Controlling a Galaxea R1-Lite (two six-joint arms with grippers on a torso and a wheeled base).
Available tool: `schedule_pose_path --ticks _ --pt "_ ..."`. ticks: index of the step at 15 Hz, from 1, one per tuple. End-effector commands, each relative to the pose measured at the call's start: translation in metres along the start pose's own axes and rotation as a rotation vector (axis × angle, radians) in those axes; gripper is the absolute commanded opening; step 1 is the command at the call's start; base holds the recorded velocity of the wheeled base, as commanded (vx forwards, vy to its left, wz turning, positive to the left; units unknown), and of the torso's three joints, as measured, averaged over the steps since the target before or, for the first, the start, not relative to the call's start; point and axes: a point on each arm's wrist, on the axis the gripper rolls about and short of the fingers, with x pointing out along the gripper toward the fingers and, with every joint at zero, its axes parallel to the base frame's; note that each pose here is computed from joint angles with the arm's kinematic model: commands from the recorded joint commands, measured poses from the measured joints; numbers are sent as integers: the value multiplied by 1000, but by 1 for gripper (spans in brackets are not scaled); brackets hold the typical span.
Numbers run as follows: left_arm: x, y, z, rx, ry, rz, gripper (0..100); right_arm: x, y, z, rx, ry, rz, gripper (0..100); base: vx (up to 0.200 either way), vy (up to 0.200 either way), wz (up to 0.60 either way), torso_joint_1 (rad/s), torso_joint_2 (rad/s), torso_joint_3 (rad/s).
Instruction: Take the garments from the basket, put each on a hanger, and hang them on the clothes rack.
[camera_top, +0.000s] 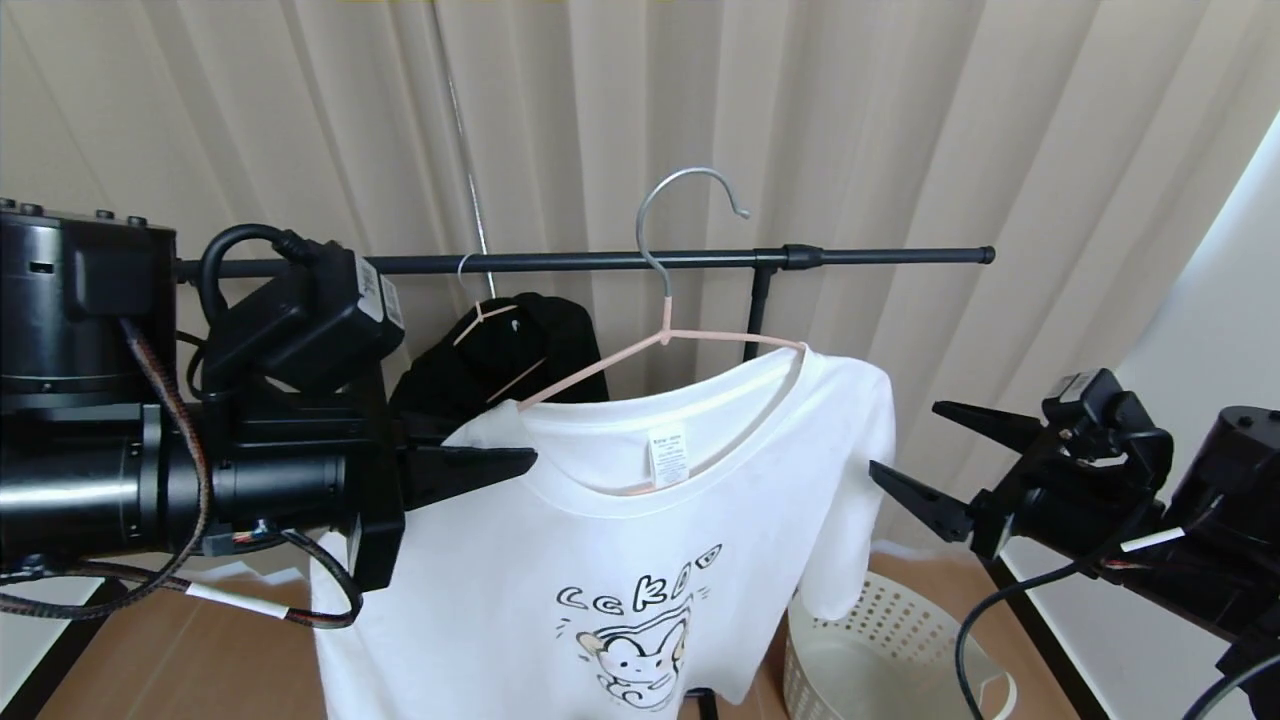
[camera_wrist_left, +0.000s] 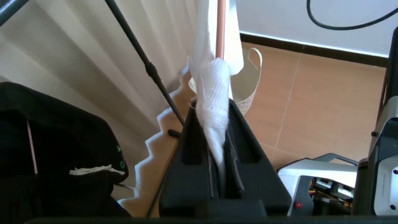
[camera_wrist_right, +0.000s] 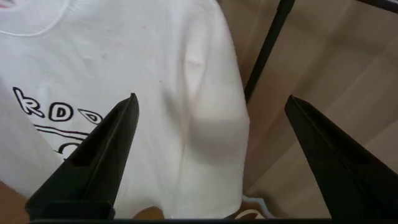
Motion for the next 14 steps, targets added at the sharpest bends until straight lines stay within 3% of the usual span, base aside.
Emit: schedule_pose_path --ticks 1,5,6,9,14 --pt "-9 -5 3 12 -18 9 0 13 -4 -13 19 45 -15 100 0 0 0 0 0 0" --pt "-14 -8 3 17 -26 10 0 15 -5 -12 18 39 -15 100 0 0 0 0 0 0" --pt "-14 -9 4 18 -26 9 0 15 -5 -12 21 39 -15 0 0 0 0 0 0 0" --pt "-15 -10 2 14 -23 7 0 16 -8 -10 21 31 -22 0 0 0 0 0 0 0" --pt "-25 -16 -2 2 -26 21 0 16 -33 -10 52 21 -104 0 0 0 0 0 0 0"
